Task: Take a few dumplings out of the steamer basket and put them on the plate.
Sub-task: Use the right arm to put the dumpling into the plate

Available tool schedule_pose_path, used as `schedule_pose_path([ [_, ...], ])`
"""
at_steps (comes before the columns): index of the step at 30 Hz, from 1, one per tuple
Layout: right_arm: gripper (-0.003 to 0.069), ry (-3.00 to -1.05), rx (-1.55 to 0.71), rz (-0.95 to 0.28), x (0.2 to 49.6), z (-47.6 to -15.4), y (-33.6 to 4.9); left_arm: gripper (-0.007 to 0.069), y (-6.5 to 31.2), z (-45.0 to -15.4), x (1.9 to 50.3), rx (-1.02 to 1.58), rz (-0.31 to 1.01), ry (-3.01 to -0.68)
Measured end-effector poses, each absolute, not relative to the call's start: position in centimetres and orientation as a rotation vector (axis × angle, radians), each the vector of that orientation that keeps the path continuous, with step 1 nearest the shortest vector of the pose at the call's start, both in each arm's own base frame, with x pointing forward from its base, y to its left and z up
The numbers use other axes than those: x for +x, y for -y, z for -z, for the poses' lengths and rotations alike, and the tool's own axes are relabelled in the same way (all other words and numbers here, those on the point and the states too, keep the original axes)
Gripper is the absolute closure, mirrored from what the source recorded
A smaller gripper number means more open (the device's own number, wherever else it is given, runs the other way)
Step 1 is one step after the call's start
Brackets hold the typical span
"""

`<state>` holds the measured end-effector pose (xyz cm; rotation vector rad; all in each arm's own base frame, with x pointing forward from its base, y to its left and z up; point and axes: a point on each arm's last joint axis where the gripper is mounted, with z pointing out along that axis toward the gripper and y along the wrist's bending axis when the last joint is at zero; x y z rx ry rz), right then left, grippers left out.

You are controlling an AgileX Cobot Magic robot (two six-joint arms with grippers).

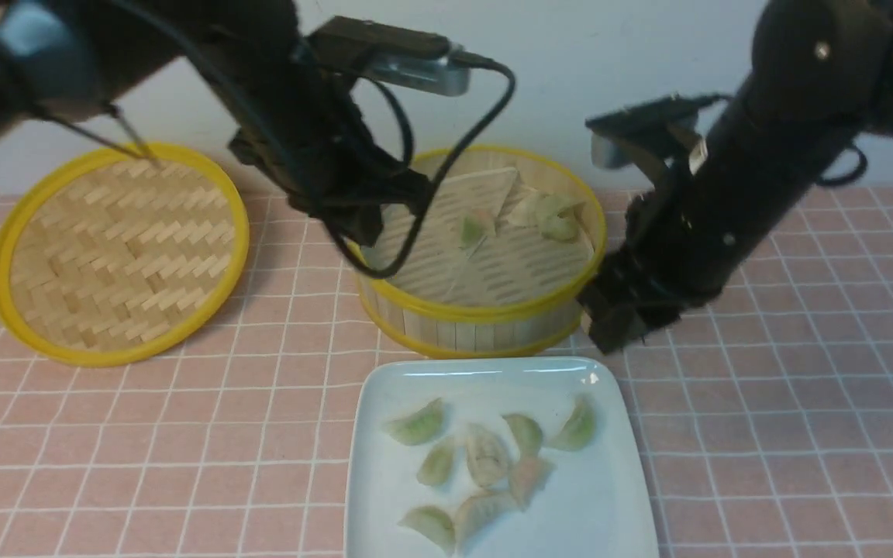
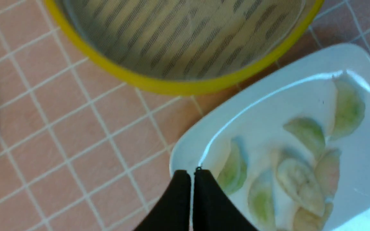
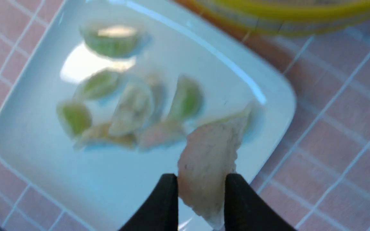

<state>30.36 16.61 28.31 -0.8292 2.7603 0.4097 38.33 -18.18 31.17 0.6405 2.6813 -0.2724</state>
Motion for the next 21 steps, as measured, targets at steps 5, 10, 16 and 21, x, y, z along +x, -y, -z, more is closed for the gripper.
schedule_pose_path([
  [5, 0.0491, -2.846, -0.837, -0.514, 26.6, -24.7, -15.7, 0.0624, 21.5, -28.0, 43.2, 0.679, 0.270, -2.651],
  [10, 0.0491, -2.873, -0.907, -0.500, 24.8, -22.0, -16.4, 0.0540, 23.0, -25.6, 46.2, 0.677, 0.259, -2.604],
  [16, 0.0450, -2.814, -0.939, -0.496, 24.2, -21.8, -17.9, 0.0341, 24.0, -22.4, 48.7, 0.640, 0.253, -2.499],
  [21, 0.0327, -2.798, -0.961, -0.495, 24.0, -21.8, -18.4, 0.0237, 24.3, -20.6, 49.6, 0.631, 0.238, -2.465],
])
